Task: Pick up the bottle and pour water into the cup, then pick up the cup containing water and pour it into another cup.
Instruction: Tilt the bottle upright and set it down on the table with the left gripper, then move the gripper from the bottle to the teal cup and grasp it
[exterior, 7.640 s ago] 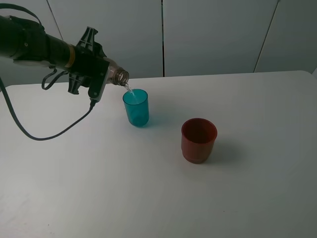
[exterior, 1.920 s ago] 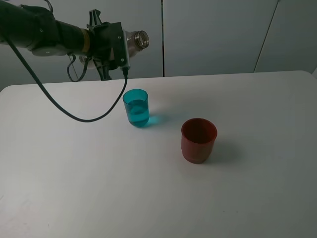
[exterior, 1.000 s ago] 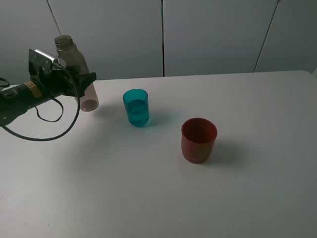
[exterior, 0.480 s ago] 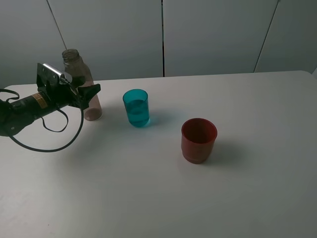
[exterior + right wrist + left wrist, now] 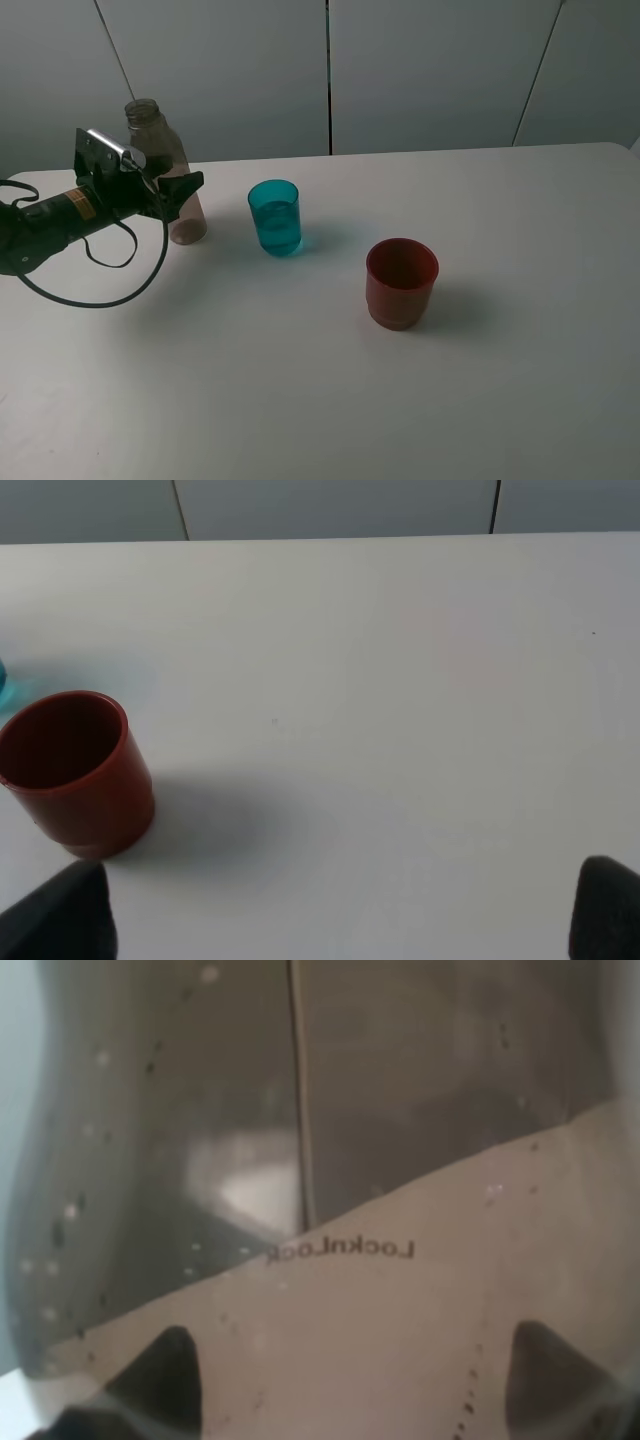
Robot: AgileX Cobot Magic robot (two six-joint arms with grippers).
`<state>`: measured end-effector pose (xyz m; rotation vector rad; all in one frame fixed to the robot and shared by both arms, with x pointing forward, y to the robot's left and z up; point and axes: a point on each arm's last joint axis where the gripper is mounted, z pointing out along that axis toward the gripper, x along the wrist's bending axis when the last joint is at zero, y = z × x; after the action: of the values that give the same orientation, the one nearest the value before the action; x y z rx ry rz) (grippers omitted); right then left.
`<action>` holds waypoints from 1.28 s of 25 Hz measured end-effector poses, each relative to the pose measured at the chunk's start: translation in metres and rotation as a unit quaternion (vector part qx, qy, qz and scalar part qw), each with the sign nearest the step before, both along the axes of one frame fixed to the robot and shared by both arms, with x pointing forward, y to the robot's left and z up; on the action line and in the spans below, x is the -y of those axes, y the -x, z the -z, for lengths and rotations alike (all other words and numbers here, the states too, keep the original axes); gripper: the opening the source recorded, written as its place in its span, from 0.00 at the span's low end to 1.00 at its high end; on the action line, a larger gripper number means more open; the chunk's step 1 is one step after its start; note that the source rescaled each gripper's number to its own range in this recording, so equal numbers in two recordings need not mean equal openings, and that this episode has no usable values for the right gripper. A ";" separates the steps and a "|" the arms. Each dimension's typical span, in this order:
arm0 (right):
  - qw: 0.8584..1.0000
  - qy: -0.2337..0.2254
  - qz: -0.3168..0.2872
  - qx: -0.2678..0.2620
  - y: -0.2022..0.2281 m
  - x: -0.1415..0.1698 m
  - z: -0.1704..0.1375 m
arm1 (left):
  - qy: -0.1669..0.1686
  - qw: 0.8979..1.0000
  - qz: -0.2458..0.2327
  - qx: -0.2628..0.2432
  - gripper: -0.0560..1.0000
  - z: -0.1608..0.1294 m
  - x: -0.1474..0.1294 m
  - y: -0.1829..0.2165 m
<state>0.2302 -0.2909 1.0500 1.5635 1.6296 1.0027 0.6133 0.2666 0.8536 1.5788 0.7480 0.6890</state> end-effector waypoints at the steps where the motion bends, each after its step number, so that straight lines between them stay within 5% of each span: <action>1: 1.000 0.000 0.000 0.000 0.000 0.000 0.000 | -0.001 1.000 0.003 0.000 0.30 0.000 0.000 0.000; 14: 1.000 0.000 0.000 0.000 0.000 0.000 0.000 | -0.004 1.000 0.014 -0.001 0.32 0.001 0.002 0.002; 16: 1.000 0.000 0.000 0.000 0.000 0.000 0.000 | -0.004 1.000 0.014 -0.001 0.45 0.001 0.002 0.002; 19: 1.000 0.000 0.000 0.000 0.000 0.000 0.000 | -0.004 1.000 0.014 -0.001 0.90 0.001 0.002 0.002; 20: 1.000 0.000 0.000 0.000 0.000 0.000 0.000 | -0.004 1.000 0.014 -0.001 0.95 0.001 0.002 0.002; 26: 1.000 0.000 0.000 0.000 0.000 0.000 0.000 | -0.005 1.000 0.007 0.011 0.99 -0.010 0.001 0.000; 32: 1.000 0.000 0.000 0.000 0.000 0.000 0.000 | -0.006 0.998 -0.001 0.062 0.99 -0.049 0.000 -0.002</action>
<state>0.2302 -0.2909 1.0500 1.5635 1.6296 1.0027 0.6156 0.2670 0.9024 1.5306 0.6547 0.7877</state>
